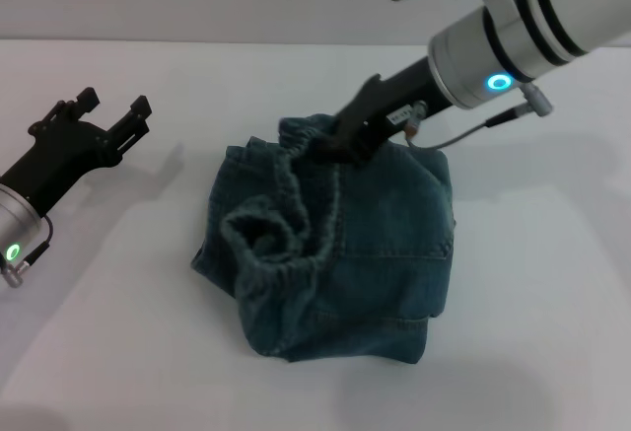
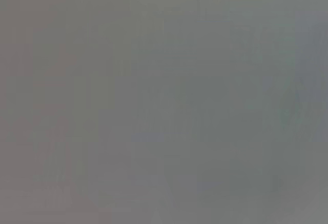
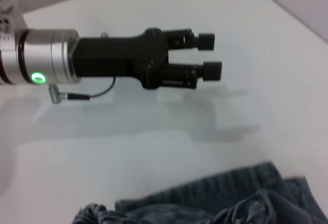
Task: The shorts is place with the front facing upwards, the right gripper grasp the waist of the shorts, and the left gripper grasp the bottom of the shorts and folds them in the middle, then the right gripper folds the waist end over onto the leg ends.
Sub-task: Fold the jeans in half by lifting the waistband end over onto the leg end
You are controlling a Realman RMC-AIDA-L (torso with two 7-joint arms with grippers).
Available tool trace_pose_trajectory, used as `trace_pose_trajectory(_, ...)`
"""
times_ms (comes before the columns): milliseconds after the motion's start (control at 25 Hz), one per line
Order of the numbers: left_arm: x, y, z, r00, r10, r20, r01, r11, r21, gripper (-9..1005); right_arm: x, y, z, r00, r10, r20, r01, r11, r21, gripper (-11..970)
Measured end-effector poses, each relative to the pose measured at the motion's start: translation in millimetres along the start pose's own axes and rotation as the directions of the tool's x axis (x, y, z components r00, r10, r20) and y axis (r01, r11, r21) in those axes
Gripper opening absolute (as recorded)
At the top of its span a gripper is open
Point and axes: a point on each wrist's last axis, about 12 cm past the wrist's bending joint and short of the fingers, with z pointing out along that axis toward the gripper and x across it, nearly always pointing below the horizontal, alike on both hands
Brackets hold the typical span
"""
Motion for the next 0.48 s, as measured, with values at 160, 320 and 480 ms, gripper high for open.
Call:
trace_pose_trajectory(160,-2.1,1.5,-1.6,1.0,0.001,0.019,-0.001,1.0,-0.004,783,-9.5,2.7,3.2,0.999,-0.029,0.034,0.029,1.0,-0.001,7)
trace_pose_trajectory(320,-3.6,3.9,-3.5,0.999,0.002,0.034,-0.001,1.0,-0.018,783,-15.6,5.4,9.7,0.998,-0.057,0.027,0.057,0.998,0.005,6)
trace_pose_trajectory(480,-4.2,5.2,-4.6,0.999,-0.001,0.042,0.003,1.0,-0.026,783,-18.2,8.4,19.0,0.998,-0.07,-0.006,0.07,0.997,-0.012,7)
